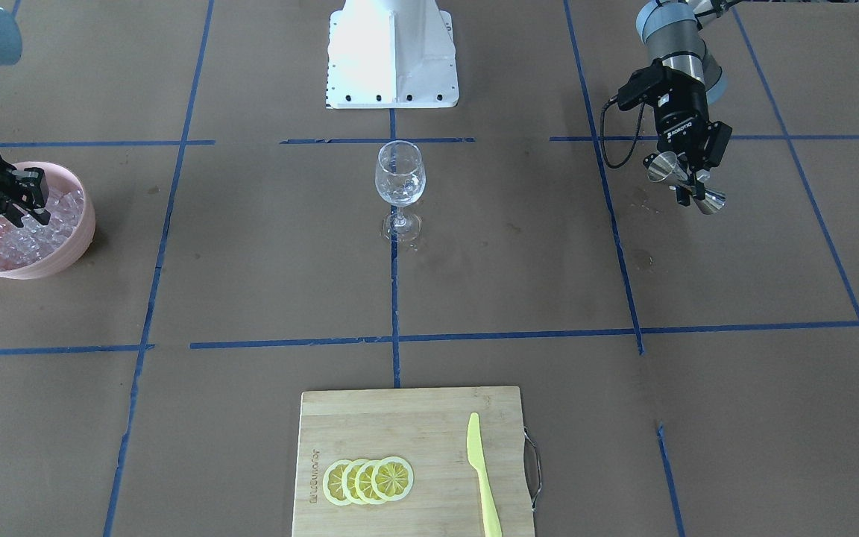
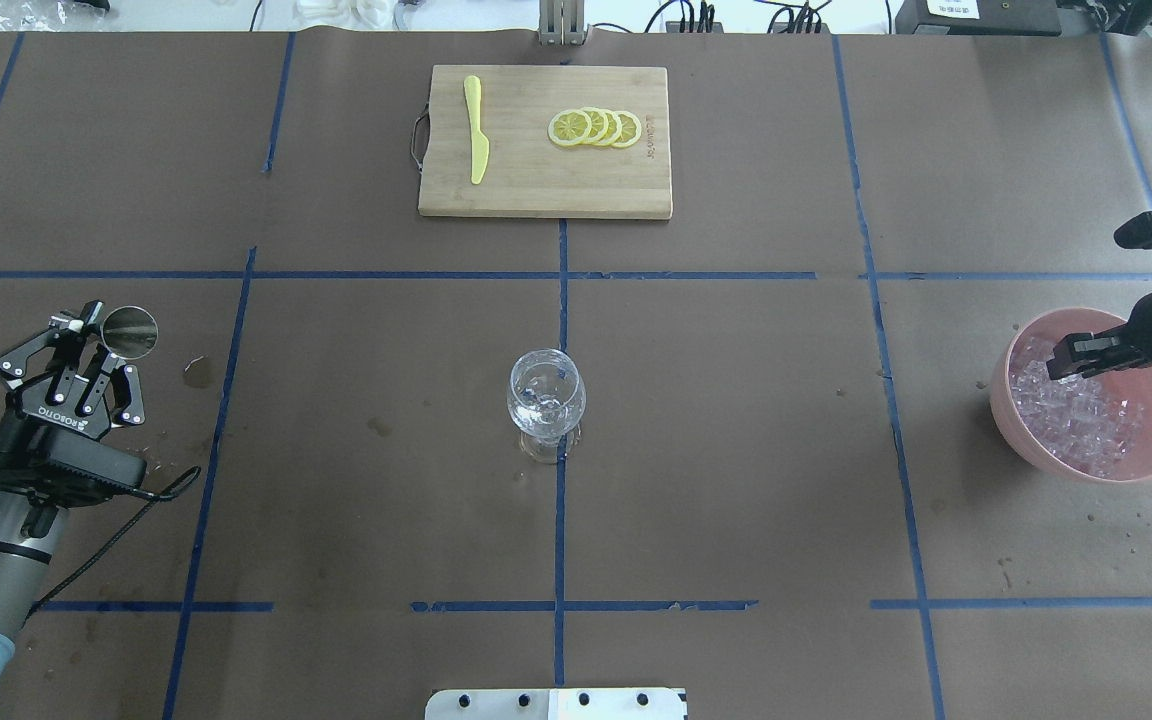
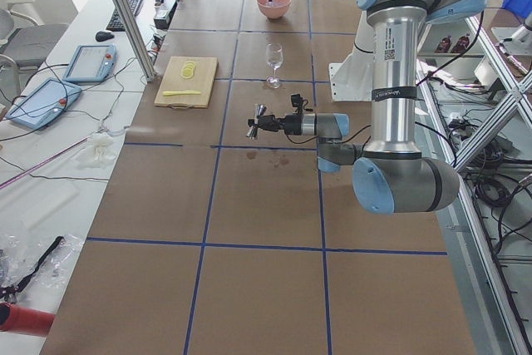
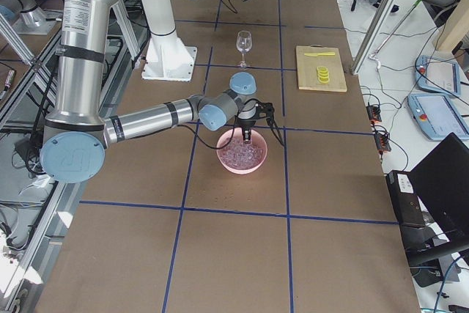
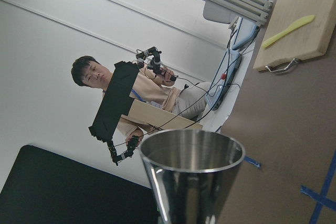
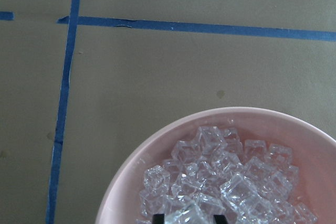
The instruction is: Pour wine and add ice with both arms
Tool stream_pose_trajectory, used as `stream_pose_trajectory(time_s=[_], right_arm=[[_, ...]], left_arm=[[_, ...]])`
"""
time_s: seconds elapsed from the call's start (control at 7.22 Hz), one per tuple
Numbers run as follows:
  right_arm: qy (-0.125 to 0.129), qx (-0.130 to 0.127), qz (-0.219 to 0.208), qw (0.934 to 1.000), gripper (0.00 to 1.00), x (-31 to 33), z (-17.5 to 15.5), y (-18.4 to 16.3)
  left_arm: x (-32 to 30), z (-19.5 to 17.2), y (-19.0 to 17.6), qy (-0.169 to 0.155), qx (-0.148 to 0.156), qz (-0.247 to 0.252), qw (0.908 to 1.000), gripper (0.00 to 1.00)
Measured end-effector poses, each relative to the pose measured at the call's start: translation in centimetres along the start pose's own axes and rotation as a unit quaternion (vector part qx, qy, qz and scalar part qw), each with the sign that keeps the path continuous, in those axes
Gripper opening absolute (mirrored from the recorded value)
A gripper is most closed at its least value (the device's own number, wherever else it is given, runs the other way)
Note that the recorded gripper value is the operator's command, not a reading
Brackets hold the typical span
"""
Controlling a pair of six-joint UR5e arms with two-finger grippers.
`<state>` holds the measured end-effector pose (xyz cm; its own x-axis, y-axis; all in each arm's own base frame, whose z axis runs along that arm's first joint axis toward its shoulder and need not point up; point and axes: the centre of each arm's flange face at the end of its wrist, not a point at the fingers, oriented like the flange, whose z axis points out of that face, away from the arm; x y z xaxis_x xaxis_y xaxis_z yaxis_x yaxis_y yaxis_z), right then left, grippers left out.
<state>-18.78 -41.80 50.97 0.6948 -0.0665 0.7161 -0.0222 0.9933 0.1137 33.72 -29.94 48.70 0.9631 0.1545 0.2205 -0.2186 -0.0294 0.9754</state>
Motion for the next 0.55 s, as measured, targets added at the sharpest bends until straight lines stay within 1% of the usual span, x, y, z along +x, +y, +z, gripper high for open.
stream_pose_trajectory(time_s=[0.14, 0.28, 0.42, 0.55], right_arm=[[-0.001, 0.002, 0.0, 1.0, 0.0, -0.02, -0.18, -0.05], [-0.002, 0.003, 0.0, 1.0, 0.0, -0.15, -0.41, -0.05], [-0.003, 0.006, 0.001, 1.0, 0.0, -0.28, -0.71, -0.09], [-0.005, 0.009, 0.003, 0.9999, 0.0, -0.44, -1.09, -0.14]], left_arm=[[0.09, -0.13, -0.03, 0.017, 0.009, -0.055, 0.9983, 0.0], [0.22, -0.25, 0.01, 0.033, 0.015, -0.11, 0.9933, 0.0], [0.44, -0.31, 0.2, 0.044, 0.016, -0.159, 0.9862, 0.0], [0.81, -0.36, 0.56, 0.054, 0.013, -0.211, 0.976, 0.0]])
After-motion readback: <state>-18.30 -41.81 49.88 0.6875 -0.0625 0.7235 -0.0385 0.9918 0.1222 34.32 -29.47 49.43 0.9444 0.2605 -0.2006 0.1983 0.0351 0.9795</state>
